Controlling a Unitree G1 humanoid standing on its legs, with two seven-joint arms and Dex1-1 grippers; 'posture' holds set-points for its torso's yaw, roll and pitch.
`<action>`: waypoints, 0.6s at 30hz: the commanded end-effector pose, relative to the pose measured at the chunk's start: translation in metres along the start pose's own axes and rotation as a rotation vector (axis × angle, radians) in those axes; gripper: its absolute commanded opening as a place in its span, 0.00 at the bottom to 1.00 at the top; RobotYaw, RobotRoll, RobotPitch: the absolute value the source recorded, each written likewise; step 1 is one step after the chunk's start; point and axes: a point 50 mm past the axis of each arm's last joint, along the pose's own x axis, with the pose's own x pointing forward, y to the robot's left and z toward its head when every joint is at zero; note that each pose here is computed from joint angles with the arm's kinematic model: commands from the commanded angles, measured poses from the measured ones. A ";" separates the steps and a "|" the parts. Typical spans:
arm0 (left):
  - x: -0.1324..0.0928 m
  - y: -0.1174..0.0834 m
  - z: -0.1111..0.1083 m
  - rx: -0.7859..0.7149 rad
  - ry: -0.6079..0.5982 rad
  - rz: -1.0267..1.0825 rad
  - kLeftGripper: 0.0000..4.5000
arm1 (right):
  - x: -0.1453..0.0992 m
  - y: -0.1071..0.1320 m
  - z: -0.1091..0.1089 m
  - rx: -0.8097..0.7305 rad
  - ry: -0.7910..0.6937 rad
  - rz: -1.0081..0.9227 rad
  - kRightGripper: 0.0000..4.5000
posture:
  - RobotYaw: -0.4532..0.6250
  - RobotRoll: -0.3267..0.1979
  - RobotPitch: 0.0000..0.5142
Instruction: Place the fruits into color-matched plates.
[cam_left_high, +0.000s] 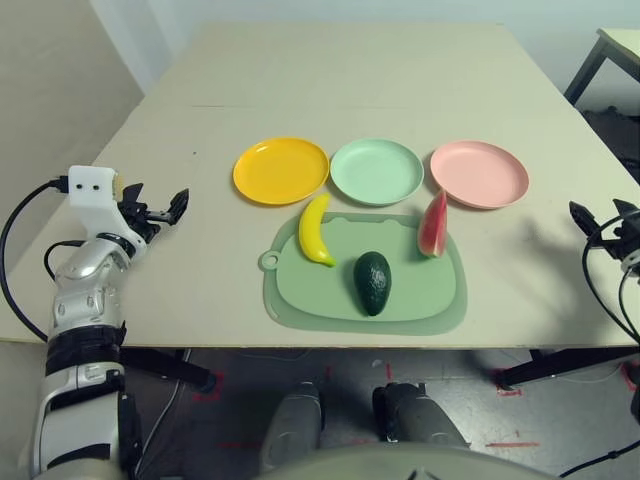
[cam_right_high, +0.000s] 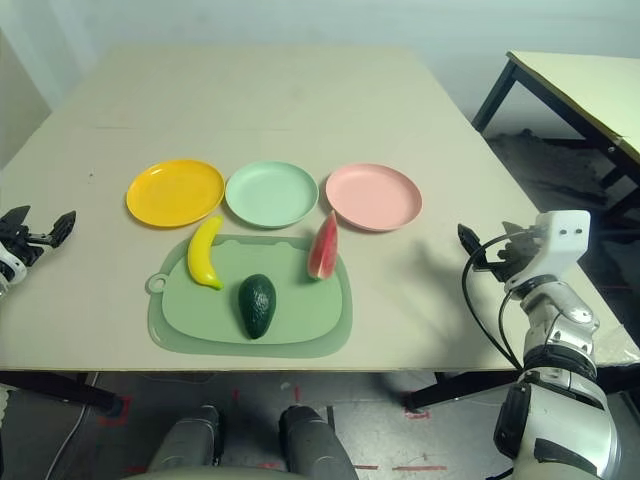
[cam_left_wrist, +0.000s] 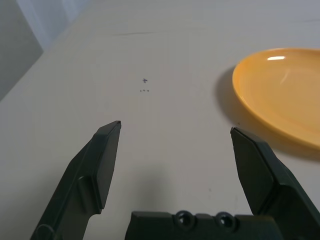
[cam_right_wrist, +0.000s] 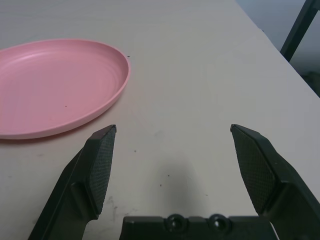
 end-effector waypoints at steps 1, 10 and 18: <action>0.006 -0.004 -0.002 0.006 0.012 -0.018 0.99 | -0.004 -0.005 0.001 -0.006 -0.008 -0.020 1.00 | 0.47 0.62 0.19; 0.004 -0.001 -0.002 0.001 0.006 -0.055 0.99 | -0.006 -0.013 0.009 -0.028 0.018 -0.032 1.00 | 0.45 0.62 0.21; -0.007 -0.056 0.015 -0.037 -0.089 -0.877 0.99 | -0.004 -0.028 0.047 -0.527 0.255 0.097 1.00 | 0.42 0.62 0.22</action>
